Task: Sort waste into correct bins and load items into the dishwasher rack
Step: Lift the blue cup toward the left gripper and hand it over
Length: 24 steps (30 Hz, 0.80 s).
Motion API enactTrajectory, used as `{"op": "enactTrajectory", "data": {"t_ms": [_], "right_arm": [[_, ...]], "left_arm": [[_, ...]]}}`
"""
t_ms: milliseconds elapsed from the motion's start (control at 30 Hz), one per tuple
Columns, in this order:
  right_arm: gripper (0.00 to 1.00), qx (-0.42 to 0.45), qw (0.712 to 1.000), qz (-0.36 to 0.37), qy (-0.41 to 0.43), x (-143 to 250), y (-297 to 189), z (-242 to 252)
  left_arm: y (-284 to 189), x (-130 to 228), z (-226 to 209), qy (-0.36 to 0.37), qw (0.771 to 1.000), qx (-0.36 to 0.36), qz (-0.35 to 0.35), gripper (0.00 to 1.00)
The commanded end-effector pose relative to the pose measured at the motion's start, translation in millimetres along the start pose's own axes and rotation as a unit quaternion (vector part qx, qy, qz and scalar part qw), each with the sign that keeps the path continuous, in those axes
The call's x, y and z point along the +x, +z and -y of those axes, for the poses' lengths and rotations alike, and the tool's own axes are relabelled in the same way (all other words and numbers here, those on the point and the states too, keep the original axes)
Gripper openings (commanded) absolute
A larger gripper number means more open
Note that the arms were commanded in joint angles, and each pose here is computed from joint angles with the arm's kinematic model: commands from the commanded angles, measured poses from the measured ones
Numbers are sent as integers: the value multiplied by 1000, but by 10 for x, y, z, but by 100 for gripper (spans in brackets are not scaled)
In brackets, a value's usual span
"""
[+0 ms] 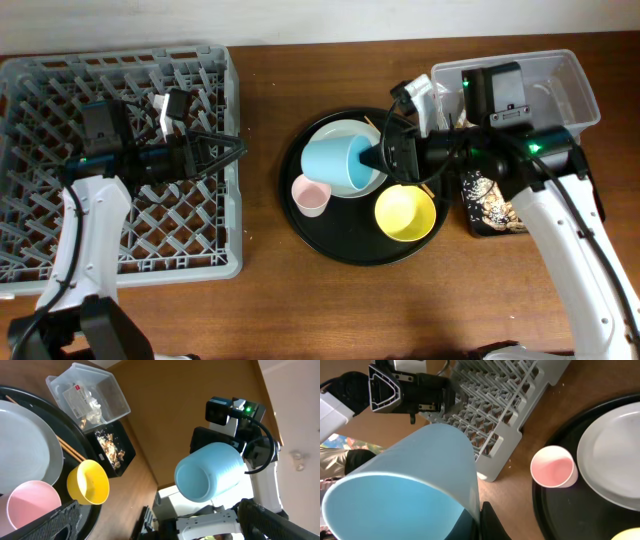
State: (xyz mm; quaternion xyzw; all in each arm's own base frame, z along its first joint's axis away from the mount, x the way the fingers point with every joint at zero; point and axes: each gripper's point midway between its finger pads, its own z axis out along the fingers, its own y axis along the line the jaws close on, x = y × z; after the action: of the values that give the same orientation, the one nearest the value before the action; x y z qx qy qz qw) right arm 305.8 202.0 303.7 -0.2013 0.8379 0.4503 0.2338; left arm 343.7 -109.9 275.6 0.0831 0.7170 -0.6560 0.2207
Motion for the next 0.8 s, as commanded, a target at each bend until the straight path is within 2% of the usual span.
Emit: {"op": "enactTrajectory", "data": {"t_ms": [0,333,633,767], "right_arm": [[4,-25,1000,-8,4,3,97,52],[4,-97,995,6,-22,-220,376,-89],[4,-107,994,-4,-30,-182,464,-169],[4,-107,994,-4,-31,-182,465,-169]], "left_arm": [[-9,-30,121,-11,1000,25,-1,100],[20,-15,128,-39,999,27,-6,100],[167,66,175,-148,988,33,-32,100],[177,71,179,-159,986,33,-34,100]]}}
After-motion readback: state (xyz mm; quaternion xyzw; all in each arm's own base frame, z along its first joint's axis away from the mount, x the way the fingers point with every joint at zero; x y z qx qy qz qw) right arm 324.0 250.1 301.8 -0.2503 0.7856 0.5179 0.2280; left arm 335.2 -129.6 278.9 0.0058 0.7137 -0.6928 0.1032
